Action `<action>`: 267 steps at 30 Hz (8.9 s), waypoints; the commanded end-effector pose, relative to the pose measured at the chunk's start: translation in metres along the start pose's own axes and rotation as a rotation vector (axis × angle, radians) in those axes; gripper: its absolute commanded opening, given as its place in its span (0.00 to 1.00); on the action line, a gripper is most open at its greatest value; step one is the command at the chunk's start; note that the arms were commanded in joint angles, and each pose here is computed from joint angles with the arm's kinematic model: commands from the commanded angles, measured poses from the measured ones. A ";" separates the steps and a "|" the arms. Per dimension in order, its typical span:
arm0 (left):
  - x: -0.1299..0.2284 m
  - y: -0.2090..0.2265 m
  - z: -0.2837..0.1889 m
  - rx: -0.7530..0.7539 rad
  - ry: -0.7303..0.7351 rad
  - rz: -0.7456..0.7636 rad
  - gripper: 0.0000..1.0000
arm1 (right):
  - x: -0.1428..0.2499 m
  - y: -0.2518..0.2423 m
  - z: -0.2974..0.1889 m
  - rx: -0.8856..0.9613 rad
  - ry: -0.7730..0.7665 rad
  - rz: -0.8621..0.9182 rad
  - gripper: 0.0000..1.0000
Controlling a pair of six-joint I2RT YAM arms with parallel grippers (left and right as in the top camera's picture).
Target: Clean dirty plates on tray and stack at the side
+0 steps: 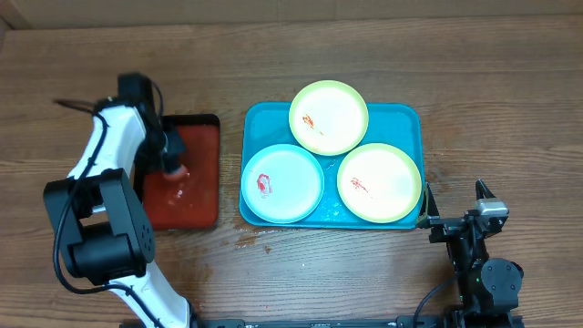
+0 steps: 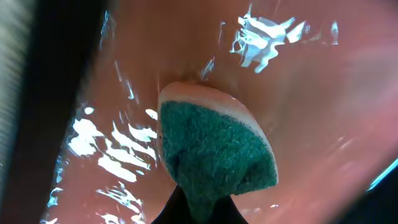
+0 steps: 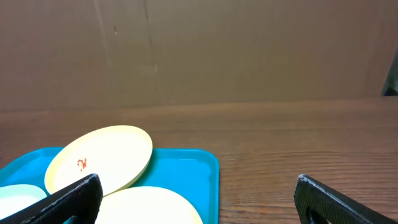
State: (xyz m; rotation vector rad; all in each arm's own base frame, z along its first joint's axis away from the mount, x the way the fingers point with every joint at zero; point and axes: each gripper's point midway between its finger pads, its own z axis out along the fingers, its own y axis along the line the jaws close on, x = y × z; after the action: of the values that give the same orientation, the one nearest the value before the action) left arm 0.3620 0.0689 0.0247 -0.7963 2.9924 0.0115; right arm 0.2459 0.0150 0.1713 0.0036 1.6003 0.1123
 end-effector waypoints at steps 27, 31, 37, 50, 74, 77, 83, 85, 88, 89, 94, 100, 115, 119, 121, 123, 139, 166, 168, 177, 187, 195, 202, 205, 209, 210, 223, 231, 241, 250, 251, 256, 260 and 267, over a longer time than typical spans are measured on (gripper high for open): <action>0.133 -0.184 -0.065 0.299 -0.059 0.506 0.04 | 0.001 0.000 0.000 0.003 -0.005 -0.001 1.00; 0.131 -0.193 -0.045 0.241 -0.185 0.506 0.04 | 0.001 0.000 0.000 0.003 -0.005 -0.001 1.00; 0.144 -0.197 -0.024 0.251 -0.196 0.492 0.04 | 0.001 0.000 0.000 0.003 -0.005 -0.001 1.00; 0.139 -0.197 0.016 0.241 -0.229 0.417 0.04 | 0.001 0.000 0.000 0.003 -0.005 -0.001 1.00; 0.144 -0.207 -0.052 0.356 -0.260 0.460 0.04 | -0.129 0.083 -0.049 -0.522 -0.324 0.214 1.00; 0.145 -0.206 -0.042 0.337 -0.239 0.460 0.04 | -0.113 0.080 -0.032 -0.448 -0.066 0.198 1.00; 0.147 -0.207 -0.036 0.340 -0.213 0.433 0.04 | -0.085 0.117 -0.013 -0.661 0.424 0.192 1.00; 0.147 -0.207 -0.036 0.340 -0.213 0.434 0.04 | -0.089 0.137 -0.012 -0.824 0.498 0.264 1.00; 0.147 -0.207 -0.036 0.339 -0.213 0.433 0.04 | -0.089 0.151 0.007 -0.971 0.522 0.315 1.00; 0.147 -0.207 -0.036 0.339 -0.212 0.433 0.04 | -0.082 0.149 0.020 -0.941 0.551 0.344 1.00; 0.148 -0.207 -0.035 0.338 -0.213 0.435 0.04 | -0.027 0.129 0.072 -0.654 0.786 0.402 1.00; 0.147 -0.207 -0.036 0.339 -0.214 0.434 0.04 | 0.029 0.122 0.095 -0.365 1.107 0.264 1.00; 0.146 -0.207 -0.036 0.339 -0.218 0.433 0.04 | 0.094 0.173 0.132 -0.489 1.158 0.090 0.50; 0.146 -0.207 -0.036 0.339 -0.217 0.432 0.04 | 0.111 0.182 0.133 -0.512 1.182 0.091 0.52; 0.147 -0.208 -0.036 0.340 -0.217 0.431 0.04 | 0.117 0.187 0.128 -0.524 1.203 0.083 0.51; 0.148 -0.209 -0.036 0.340 -0.217 0.435 0.04 | 0.122 0.196 0.124 -0.543 1.215 0.068 0.52; 0.149 -0.208 -0.032 0.333 -0.210 0.436 0.04 | 0.173 0.209 0.116 -0.507 1.284 -0.045 0.51; 0.135 -0.172 0.033 0.114 -0.145 0.384 0.04 | 0.173 0.209 0.116 -0.506 1.286 -0.045 0.27; 0.126 -0.159 0.033 0.069 -0.156 0.360 0.04 | 0.173 0.208 0.116 -0.506 1.286 -0.045 0.27; 0.093 -0.144 0.003 -0.023 -0.188 0.329 0.04 | 0.173 0.208 0.116 -0.506 1.286 -0.045 0.27; 0.154 -0.207 -0.005 0.358 0.064 0.455 0.04 | 0.174 0.208 0.116 -0.503 1.286 -0.047 0.27; 0.156 -0.181 0.026 0.192 -0.025 0.486 0.04 | 0.174 0.207 0.115 -0.499 1.289 -0.050 0.26; 0.135 -0.139 0.035 -0.034 -0.128 0.476 0.04 | 0.174 0.207 0.116 -0.499 1.288 -0.050 0.22; 0.118 -0.124 0.026 -0.149 -0.204 0.470 0.04 | 0.174 0.207 0.116 -0.499 1.289 -0.050 0.20; 0.105 -0.120 0.009 -0.210 -0.246 0.464 0.04 | 0.174 0.207 0.116 -0.499 1.289 -0.050 0.19; 0.102 -0.124 0.004 -0.199 -0.255 0.461 0.04 | 0.174 0.207 0.116 -0.498 1.288 -0.051 0.19; 0.055 -0.157 -0.116 0.202 -0.380 0.243 0.04 | 0.138 0.207 0.131 -0.448 1.243 -0.099 0.04; 0.019 -0.061 -0.130 0.154 -0.349 -0.016 0.04 | 0.066 0.195 0.159 -0.186 1.094 -0.368 0.04; 0.009 -0.018 -0.114 0.127 -0.290 -0.139 0.04 | -0.042 0.210 0.154 0.112 0.797 -0.728 0.04; 0.009 -0.011 -0.113 0.120 -0.284 -0.157 0.04 | -0.102 0.239 0.125 0.276 0.527 -1.030 0.04; 0.009 -0.011 -0.113 0.120 -0.283 -0.157 0.04 | -0.104 0.242 0.122 0.276 0.515 -1.068 0.04; 0.009 -0.011 -0.113 0.120 -0.283 -0.157 0.04 | -0.113 0.254 0.112 0.271 0.477 -1.188 0.04; 0.009 -0.011 -0.113 0.120 -0.283 -0.157 0.04 | -0.113 0.255 0.111 0.266 0.476 -1.205 0.04; 0.009 -0.011 -0.113 0.120 -0.284 -0.157 0.04 | -0.103 0.260 0.111 0.205 0.509 -1.182 0.04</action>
State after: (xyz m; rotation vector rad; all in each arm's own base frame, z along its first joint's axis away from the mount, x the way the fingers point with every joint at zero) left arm 0.3572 0.0525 0.1432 -0.8970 2.6245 -0.0469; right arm 0.3433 0.2767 0.2677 -0.9055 1.8556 -1.1058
